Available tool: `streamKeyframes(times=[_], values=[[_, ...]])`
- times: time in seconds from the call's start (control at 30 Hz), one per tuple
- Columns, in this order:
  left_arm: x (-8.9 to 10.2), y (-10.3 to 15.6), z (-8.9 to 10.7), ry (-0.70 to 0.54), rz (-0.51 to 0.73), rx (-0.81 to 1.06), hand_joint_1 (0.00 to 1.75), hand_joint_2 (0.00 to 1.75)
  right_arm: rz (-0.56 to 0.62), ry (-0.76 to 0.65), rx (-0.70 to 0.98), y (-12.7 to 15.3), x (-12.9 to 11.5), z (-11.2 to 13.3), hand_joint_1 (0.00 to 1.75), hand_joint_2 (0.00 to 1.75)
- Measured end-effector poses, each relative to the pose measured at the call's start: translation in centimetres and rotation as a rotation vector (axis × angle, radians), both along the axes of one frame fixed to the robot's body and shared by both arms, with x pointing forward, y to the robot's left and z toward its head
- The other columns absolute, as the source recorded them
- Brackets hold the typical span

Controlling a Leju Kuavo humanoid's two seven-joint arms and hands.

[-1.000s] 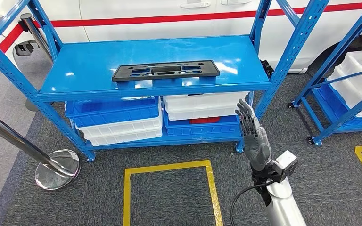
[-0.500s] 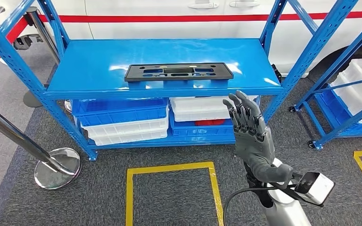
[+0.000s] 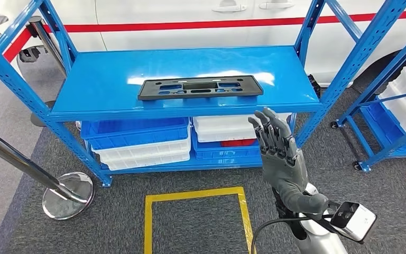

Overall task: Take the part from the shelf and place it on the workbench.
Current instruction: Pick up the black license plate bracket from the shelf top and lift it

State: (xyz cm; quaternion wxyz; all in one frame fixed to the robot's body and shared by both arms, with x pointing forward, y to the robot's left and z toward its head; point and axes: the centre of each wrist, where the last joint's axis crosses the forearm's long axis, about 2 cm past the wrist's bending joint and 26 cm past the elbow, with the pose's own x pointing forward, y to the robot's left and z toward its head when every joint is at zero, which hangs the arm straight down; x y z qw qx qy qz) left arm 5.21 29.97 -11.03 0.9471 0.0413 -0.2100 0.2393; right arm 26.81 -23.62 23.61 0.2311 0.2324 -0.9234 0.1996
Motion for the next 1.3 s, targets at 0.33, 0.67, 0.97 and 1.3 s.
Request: streamKeyframes(times=[0.33, 0.67, 0.97, 1.3], values=[[-0.2, 0.2, 0.0, 0.008, -0.01, 0.005, 0.0, 0.0, 0.013, 0.012, -0.005, 0.4, -0.3, -0.4, 0.0, 0.0], [-0.3, 0.3, 0.0, 0.019, -0.019, 0.011, 0.0, 0.0, 0.004, 0.054, -0.02, 1.4, -0.1, -1.4, 0.0, 0.0], [-0.2, -0.3, 0.0, 0.022, -0.029, 0.005, 0.0, 0.0, 0.01, 0.079, -0.027, 1.8, -0.1, -2.1, 0.0, 0.0], [-0.3, -0.3, 0.0, 0.039, -0.034, 0.006, 0.0, 0.0, 0.028, 0.091, -0.061, 2.6, 0.5, -2.0, 0.0, 0.0]])
